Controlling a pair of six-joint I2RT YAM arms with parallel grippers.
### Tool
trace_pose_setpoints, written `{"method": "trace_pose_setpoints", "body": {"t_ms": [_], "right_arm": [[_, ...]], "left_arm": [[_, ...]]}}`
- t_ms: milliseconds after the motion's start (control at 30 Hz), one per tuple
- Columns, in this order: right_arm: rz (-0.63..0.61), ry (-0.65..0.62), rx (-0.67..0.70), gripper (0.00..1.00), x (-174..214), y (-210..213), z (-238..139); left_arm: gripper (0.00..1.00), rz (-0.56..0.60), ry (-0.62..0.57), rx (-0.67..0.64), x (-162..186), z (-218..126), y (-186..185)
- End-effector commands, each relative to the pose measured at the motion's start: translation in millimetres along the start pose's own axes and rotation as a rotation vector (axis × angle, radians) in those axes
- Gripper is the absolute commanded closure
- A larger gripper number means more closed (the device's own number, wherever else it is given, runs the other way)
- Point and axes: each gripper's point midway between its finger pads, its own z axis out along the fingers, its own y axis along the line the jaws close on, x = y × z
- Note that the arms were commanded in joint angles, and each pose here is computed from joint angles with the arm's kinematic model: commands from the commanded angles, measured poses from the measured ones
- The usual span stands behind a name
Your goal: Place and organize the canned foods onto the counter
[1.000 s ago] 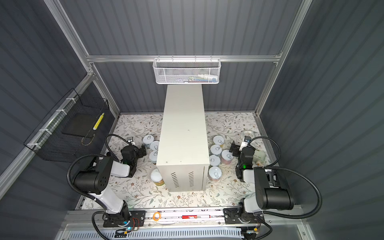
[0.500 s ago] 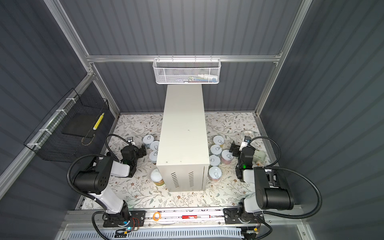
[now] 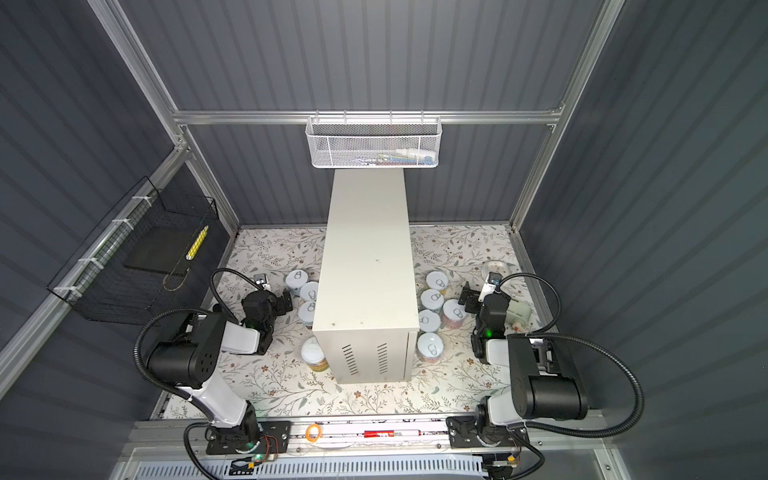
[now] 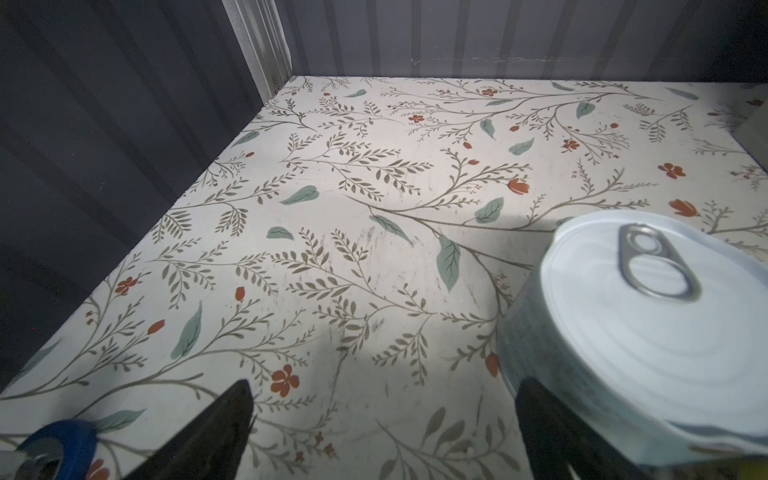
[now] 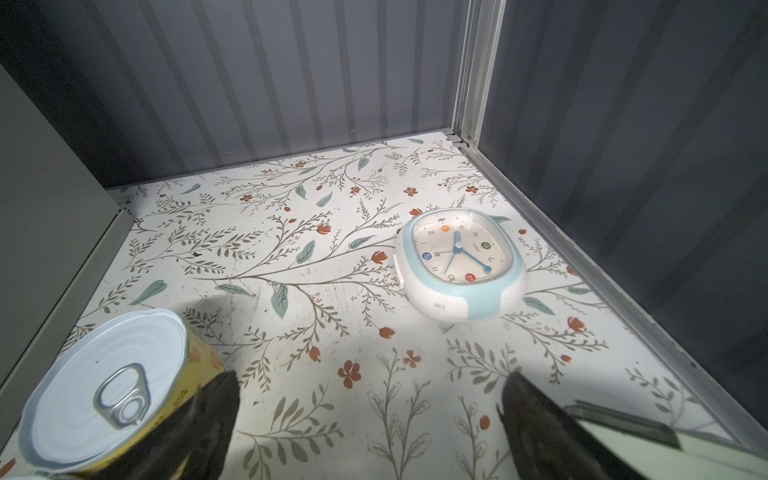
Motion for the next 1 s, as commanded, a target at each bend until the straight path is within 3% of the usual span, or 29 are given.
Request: {"method": "trace_pose_setpoints", "body": {"t_ms": [0,733,967], "right_arm": [[0.005,-0.031,0.005,0.01,-10.0,-0.5,1.4],[0.005,-0.044,0.003,0.01,-12.2,-0.5,-0.7],[0.054,-0.073,0.119,0.01,-59.4,-19.9,-27.5]], "left_arm": [[0.01,0.009,-0.022,0.002,-7.7,2.6,-1.9],[0.01,0.011,-0.028,-0.022,-10.4,2.1,1.6],[0.01,0.054,0.143,-0.161,-44.8,4.2,17.2]]}}
